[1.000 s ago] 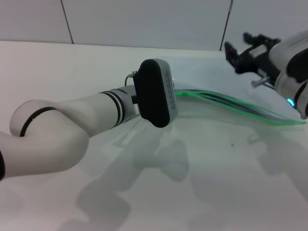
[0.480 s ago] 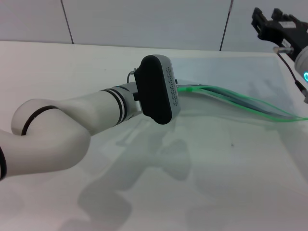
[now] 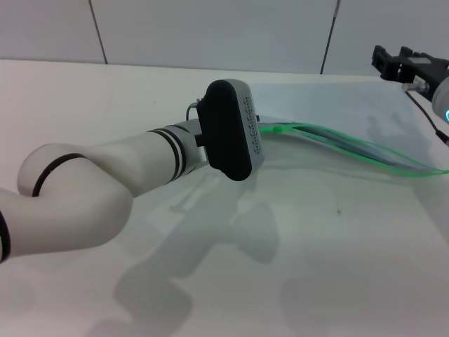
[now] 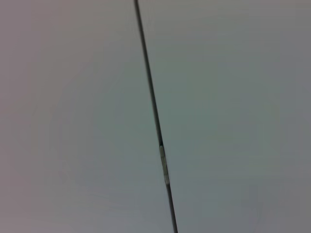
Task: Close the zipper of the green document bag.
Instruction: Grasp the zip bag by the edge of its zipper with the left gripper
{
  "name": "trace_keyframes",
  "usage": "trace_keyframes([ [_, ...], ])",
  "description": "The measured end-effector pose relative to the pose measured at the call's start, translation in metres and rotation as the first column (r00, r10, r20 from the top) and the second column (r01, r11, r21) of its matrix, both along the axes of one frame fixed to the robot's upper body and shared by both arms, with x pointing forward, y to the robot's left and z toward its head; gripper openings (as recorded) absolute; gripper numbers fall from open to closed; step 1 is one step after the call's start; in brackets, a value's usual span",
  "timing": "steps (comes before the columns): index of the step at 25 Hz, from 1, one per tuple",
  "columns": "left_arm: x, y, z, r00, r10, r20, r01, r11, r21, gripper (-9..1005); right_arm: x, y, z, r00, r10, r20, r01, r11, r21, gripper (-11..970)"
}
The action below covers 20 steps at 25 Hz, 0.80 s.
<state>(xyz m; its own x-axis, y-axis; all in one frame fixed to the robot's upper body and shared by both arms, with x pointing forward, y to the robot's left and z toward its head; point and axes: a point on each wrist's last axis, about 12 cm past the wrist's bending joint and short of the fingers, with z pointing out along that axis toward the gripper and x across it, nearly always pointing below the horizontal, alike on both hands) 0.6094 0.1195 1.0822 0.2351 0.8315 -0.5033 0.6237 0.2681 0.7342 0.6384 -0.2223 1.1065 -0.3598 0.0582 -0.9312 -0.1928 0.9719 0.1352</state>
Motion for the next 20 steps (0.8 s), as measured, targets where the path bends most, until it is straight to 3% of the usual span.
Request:
trace_keyframes([
  [10, 0.0, 0.001, -0.001, 1.0, 0.003, -0.003, -0.003, 1.0, 0.002, 55, -0.001, 0.005, -0.003, 0.998, 0.056, -0.002, -0.056, 0.994, -0.093, 488],
  [14, 0.0, 0.004, -0.002, 1.0, 0.014, -0.005, -0.014, 1.0, -0.001, 54, -0.002, 0.007, 0.0, 0.991, 0.133, -0.033, -0.136, 0.974, -0.182, 493],
  [20, 0.0, 0.005, -0.001, 1.0, 0.017, -0.005, -0.017, 1.0, -0.004, 54, 0.001, 0.01, 0.008, 0.971, 0.236, -0.033, -0.233, 0.91, -0.342, 620],
])
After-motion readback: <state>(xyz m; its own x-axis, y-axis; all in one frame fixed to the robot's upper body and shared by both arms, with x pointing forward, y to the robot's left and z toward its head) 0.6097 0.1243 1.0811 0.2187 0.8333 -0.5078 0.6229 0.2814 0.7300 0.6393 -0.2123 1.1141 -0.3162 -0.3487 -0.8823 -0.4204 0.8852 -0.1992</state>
